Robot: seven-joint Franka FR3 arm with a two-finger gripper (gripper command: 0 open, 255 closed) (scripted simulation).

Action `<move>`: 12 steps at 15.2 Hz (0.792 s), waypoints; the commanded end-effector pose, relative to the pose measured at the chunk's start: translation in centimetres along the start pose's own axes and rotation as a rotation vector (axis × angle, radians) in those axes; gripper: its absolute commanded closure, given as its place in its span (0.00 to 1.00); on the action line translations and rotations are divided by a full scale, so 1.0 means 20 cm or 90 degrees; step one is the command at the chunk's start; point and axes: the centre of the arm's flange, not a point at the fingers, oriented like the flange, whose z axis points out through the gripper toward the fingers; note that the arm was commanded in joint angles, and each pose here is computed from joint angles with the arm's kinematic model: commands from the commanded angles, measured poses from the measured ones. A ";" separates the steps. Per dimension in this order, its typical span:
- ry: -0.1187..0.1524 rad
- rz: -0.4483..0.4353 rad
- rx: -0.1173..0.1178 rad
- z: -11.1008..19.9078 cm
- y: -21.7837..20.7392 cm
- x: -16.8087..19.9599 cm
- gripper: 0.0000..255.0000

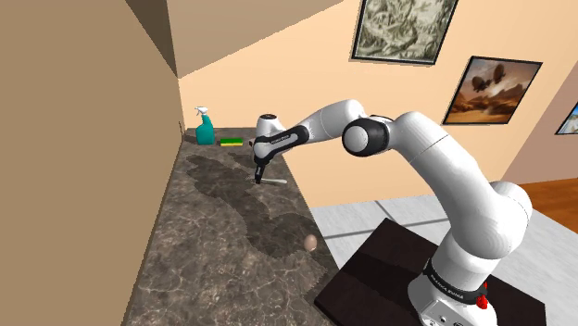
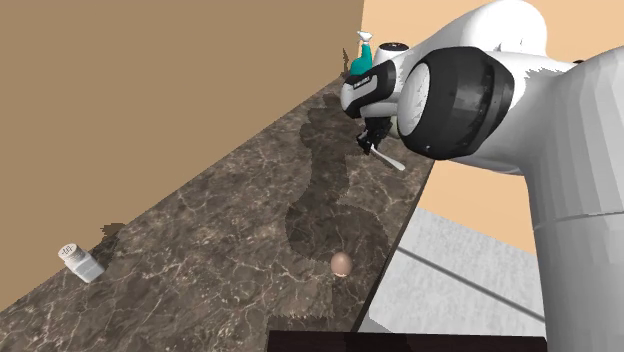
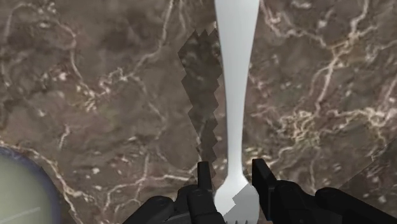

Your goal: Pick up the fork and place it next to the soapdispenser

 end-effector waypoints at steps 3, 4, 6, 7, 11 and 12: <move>0.000 0.000 0.000 0.00 0.00 0.00 1.00; 0.000 0.000 0.000 0.00 0.00 0.00 1.00; 0.000 0.000 0.000 0.00 0.00 0.00 0.00; 0.000 0.000 0.000 0.00 0.00 0.00 0.00; 0.000 0.000 0.000 -0.06 0.00 0.00 0.00; 0.000 0.000 0.000 -0.13 0.00 0.00 0.00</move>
